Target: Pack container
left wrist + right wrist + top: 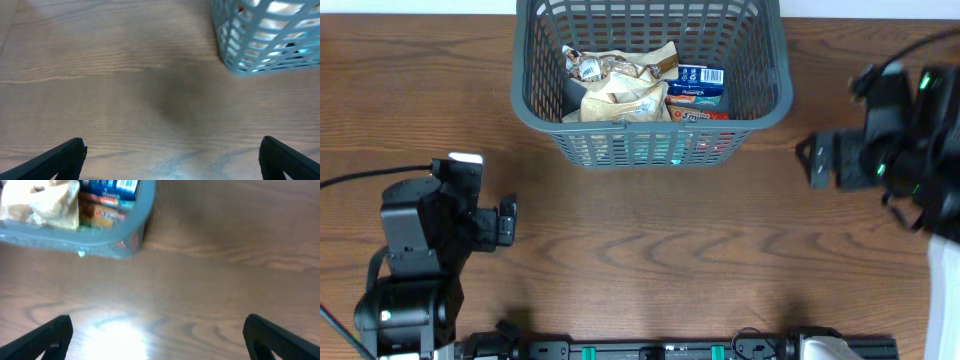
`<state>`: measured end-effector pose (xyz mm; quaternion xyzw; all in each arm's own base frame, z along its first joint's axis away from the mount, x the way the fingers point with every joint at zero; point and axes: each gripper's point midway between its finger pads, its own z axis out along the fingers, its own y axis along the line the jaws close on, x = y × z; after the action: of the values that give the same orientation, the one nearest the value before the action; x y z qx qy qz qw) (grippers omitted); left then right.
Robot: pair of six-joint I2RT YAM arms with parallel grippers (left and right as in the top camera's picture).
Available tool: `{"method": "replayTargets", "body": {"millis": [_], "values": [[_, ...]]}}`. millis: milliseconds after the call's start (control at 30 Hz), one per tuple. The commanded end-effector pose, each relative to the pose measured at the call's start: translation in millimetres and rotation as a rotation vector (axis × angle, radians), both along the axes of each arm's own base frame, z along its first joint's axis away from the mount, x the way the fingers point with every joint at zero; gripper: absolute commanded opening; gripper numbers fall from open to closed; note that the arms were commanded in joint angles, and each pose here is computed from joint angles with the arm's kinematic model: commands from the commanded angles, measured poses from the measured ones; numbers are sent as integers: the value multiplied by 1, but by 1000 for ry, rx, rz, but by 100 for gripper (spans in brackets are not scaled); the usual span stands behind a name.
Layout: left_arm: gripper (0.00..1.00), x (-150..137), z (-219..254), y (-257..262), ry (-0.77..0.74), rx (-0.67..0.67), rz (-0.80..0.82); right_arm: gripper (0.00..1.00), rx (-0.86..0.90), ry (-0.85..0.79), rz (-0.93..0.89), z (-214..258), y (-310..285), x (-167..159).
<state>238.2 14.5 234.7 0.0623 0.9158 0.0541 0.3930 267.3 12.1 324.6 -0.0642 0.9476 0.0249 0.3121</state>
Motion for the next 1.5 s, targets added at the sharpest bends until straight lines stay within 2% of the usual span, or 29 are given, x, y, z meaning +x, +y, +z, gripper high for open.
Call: {"method": "replayTargets", "body": {"millis": [0,267,367,1033,1200,1333,1467], "values": [[98,-2,3,-5,-21,-34,-8,99,-1,-13,20,-32,4,-27],[99,-6,-2,-8,3,-60,-8,99,-9,-39,29,-103,4,-49],[99,-7,-3,-8,10,-61,-8,99,-10,-15,32,-112,4,-53],[99,-7,-3,-8,10,-61,-8,99,-10,1,34,-117,5,-54],[99,-7,-3,-8,10,-61,-8,99,-46,-143,58,-98,3,-59],[99,-7,-3,-8,10,-61,-8,99,-22,-402,69,-79,11,-63],[98,-7,-3,-8,10,-61,-8,99,-9,-580,88,-90,17,-61]]}}
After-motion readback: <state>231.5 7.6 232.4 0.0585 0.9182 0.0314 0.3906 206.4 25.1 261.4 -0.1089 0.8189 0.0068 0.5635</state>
